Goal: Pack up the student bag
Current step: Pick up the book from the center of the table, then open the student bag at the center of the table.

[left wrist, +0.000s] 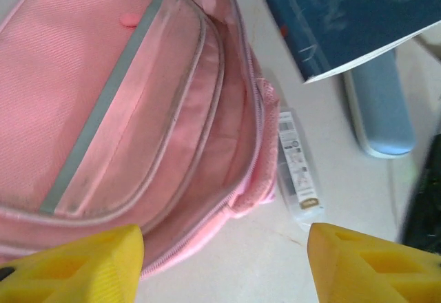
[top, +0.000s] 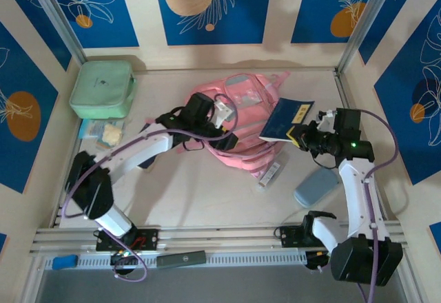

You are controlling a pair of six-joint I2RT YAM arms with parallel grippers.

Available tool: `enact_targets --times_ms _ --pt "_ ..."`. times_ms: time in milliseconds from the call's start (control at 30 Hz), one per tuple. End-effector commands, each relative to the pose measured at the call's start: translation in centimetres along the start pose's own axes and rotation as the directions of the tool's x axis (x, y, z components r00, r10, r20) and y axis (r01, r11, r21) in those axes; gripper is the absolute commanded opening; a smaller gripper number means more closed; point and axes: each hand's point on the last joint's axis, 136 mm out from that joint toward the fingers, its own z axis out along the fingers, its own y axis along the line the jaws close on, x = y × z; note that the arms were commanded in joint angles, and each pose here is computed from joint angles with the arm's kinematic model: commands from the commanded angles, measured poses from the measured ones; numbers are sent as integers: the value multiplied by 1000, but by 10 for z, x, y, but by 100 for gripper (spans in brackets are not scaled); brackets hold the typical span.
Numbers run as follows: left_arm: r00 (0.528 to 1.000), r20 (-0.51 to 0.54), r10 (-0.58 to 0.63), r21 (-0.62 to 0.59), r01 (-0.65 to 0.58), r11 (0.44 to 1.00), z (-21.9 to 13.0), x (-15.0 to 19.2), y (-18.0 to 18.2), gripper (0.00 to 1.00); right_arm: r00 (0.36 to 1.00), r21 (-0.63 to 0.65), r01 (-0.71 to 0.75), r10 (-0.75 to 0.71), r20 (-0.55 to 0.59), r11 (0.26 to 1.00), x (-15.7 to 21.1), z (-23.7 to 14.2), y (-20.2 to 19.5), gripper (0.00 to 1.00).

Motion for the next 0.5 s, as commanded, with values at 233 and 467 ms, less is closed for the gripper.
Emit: enact_targets --times_ms 233,467 --pt "948 -152 281 -55 -292 955 84 -17 30 71 999 -15 -38 39 20 999 -4 -16 -14 0" --pt "921 -235 310 -22 -324 946 132 -2 40 71 999 -1 -46 47 21 999 -5 -14 -20 0"
